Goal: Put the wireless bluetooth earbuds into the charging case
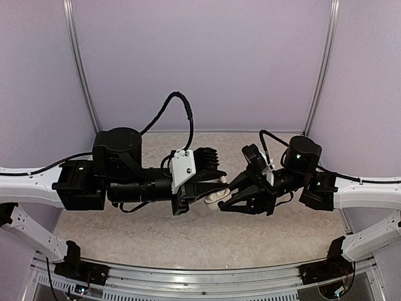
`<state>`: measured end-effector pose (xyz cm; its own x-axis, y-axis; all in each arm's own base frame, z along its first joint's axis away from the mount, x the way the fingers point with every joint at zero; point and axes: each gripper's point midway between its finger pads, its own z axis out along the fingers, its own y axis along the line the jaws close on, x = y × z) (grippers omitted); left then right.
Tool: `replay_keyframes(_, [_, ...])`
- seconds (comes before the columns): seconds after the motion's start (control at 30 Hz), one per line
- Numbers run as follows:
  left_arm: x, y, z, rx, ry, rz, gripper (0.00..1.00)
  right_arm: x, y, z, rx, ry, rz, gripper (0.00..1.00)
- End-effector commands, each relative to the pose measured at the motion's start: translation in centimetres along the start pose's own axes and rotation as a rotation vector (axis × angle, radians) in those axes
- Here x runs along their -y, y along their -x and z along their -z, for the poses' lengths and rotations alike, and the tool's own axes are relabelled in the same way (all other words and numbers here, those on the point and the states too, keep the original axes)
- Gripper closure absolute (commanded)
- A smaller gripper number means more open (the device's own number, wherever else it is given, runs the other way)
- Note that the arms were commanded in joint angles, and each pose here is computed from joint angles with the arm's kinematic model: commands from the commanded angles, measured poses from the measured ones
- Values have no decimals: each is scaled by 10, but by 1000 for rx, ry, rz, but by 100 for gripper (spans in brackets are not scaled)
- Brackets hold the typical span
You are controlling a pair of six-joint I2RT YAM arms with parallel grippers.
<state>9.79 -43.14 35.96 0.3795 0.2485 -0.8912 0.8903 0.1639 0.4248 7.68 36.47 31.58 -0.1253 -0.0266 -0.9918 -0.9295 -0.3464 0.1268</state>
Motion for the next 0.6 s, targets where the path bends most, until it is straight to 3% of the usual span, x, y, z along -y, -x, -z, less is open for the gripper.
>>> replay_keyframes(0.0, [8, 5, 4, 18, -27, -8, 92, -5, 17, -3, 28, 31, 37, 100])
replay_keyframes(0.57, [5, -8, -6, -32, 23, -13, 92, -9, 20, -2, 35, 44, 57, 100])
